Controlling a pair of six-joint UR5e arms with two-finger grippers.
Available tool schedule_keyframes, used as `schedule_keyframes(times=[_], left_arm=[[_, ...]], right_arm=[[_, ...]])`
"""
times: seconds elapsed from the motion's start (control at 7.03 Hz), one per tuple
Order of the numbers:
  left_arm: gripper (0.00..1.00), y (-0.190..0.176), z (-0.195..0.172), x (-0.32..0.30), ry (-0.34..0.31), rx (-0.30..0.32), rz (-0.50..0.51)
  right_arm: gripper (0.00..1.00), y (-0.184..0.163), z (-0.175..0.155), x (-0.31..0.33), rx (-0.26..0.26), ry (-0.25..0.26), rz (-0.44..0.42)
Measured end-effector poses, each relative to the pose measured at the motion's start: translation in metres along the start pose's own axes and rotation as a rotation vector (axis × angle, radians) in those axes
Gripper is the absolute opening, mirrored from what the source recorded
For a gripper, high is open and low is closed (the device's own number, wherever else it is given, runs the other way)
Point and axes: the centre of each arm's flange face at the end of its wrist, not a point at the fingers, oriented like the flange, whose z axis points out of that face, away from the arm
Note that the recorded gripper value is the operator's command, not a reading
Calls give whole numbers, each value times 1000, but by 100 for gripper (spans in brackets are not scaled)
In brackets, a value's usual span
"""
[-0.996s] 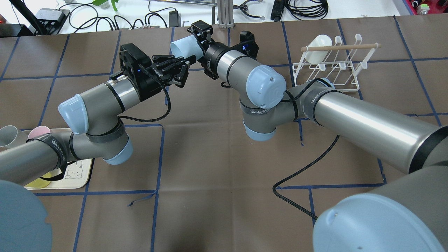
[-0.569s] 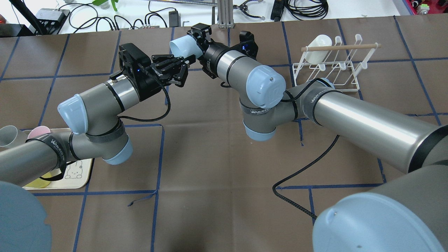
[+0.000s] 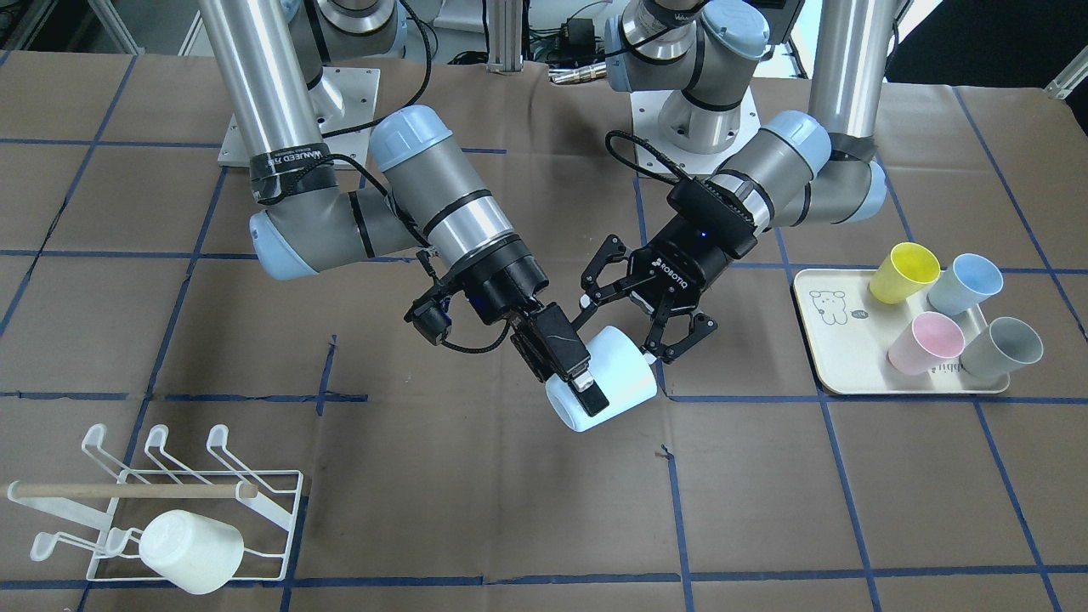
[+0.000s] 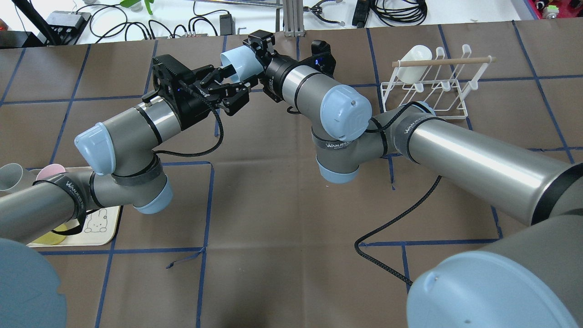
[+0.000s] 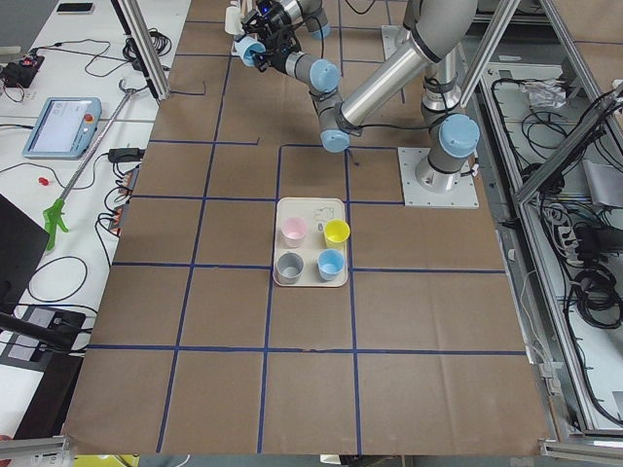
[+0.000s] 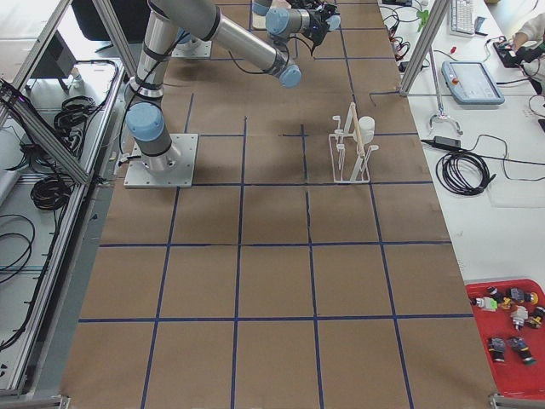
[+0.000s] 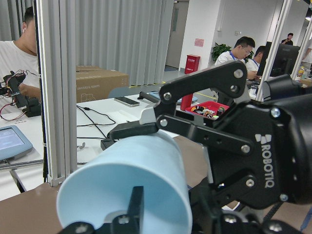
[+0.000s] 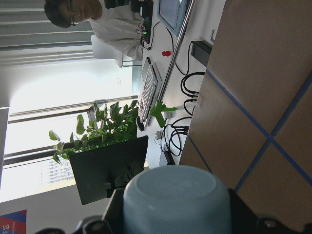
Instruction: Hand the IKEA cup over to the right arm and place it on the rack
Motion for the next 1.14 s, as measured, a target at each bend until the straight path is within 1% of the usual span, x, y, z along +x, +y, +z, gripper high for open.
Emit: schedule_keyframes(times=[0.28, 0.43, 0.57, 0.71, 0.85, 1.0, 1.14], left_arm=[[96, 0, -8, -6, -15, 3, -9], [96, 1, -23, -15, -49, 7, -21], [98, 3, -51, -28, -106, 13, -43], [98, 10, -81, -39, -160, 16, -75], [98, 18, -104, -47, -198, 18, -109], [98, 23, -116, -54, -224, 14, -138], [98, 22, -120, -61, -239, -2, -171]], right_arm=[[34, -1, 0, -1, 1, -1, -2], [30, -4, -1, -3, 6, -4, -6], [30, -16, -3, -6, 24, -9, -16], [29, -36, -6, -10, 53, -14, -50], [26, -60, -11, -14, 90, -16, -135], [24, -86, -16, -16, 130, -10, -267], [21, -113, -22, -18, 172, 6, -417]])
